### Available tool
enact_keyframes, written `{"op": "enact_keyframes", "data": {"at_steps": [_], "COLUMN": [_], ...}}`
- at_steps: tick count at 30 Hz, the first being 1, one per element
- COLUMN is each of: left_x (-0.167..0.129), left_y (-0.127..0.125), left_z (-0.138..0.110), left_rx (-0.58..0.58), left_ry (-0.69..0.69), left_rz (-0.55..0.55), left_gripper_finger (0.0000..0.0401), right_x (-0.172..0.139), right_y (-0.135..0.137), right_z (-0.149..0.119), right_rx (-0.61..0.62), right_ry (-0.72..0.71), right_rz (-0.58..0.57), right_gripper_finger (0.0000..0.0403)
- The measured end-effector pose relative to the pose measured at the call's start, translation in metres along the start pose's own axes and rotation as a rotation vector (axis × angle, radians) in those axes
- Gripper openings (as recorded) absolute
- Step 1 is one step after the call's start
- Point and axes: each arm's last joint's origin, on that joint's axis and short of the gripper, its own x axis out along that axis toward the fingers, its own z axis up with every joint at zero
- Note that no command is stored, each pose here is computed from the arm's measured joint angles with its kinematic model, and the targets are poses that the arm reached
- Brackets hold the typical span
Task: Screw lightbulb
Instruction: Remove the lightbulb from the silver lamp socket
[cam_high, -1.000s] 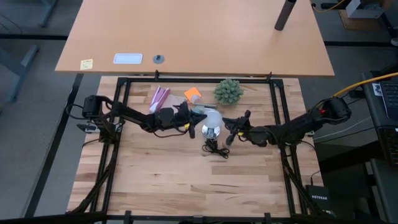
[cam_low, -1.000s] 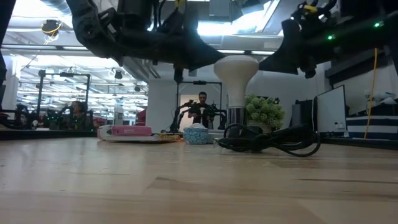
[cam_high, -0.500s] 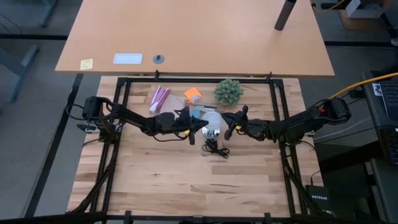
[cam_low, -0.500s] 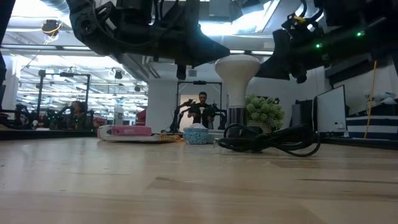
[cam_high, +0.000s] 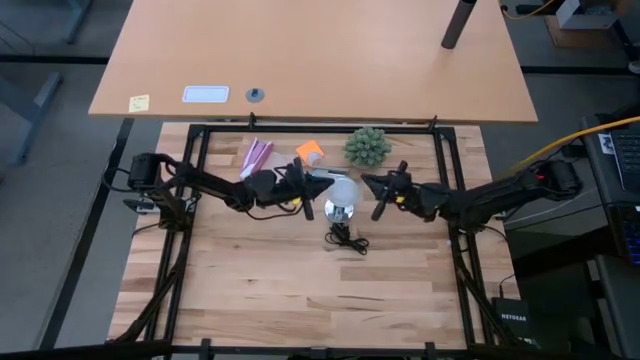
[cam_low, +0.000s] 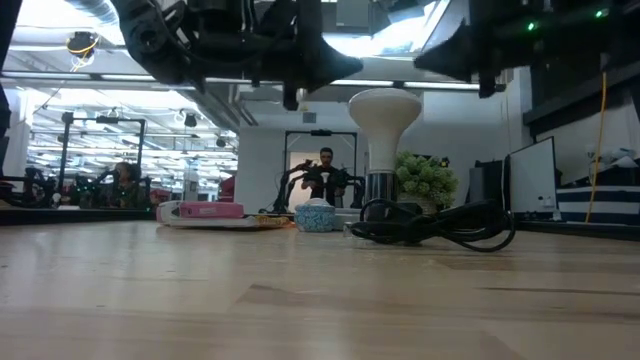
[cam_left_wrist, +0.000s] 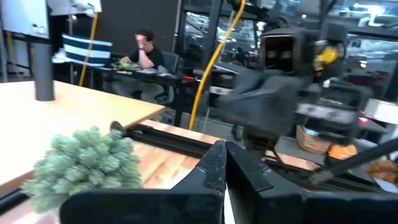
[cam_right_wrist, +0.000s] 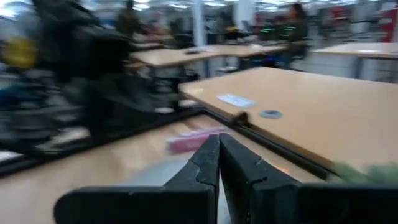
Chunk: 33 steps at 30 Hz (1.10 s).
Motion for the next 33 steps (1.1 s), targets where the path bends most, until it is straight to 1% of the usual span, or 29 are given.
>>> {"op": "enact_keyframes", "data": {"at_steps": [3, 6, 8, 9, 12, 16, 19, 24, 28, 33], "left_x": [0.001, 0.003, 0.003, 0.004, 0.004, 0.003, 0.002, 0.002, 0.002, 0.0], "left_y": [0.009, 0.017, 0.022, 0.024, 0.03, 0.033, 0.031, 0.028, 0.023, 0.017], "left_z": [0.001, 0.002, 0.002, 0.001, -0.003, -0.011, -0.013, -0.013, -0.014, -0.015], "left_rx": [0.003, 0.005, 0.008, 0.011, 0.021, 0.034, 0.036, 0.035, 0.034, 0.035], "left_ry": [0.0, -0.006, 0.001, 0.014, 0.068, 0.15, 0.165, 0.168, 0.177, 0.188], "left_rz": [0.026, 0.05, 0.066, 0.075, 0.099, 0.114, 0.112, 0.092, 0.061, 0.054], "left_gripper_finger": [0.0, 0.0, 0.0, 0.0, 0.0, 0.0, 0.0, 0.0, 0.0, 0.0], "right_x": [-0.004, -0.004, -0.004, -0.004, -0.003, -0.004, -0.006, -0.007, -0.005, -0.005], "right_y": [0.002, 0.006, 0.008, 0.008, 0.01, 0.019, 0.025, 0.03, 0.028, 0.025], "right_z": [0.006, 0.006, 0.003, 0.0, -0.01, -0.022, -0.029, -0.035, -0.037, -0.038], "right_rx": [0.051, 0.107, 0.133, 0.141, 0.146, 0.124, 0.105, 0.082, 0.071, 0.049], "right_ry": [-0.011, 0.014, 0.05, 0.077, 0.153, 0.198, 0.219, 0.214, 0.201, 0.194], "right_rz": [0.126, 0.256, 0.319, 0.332, 0.336, 0.318, 0.306, 0.221, 0.151, 0.057], "right_gripper_finger": [0.0016, 0.0016, 0.0016, 0.0016, 0.0016, 0.0016, 0.0016, 0.0016, 0.0016, 0.0016]}}
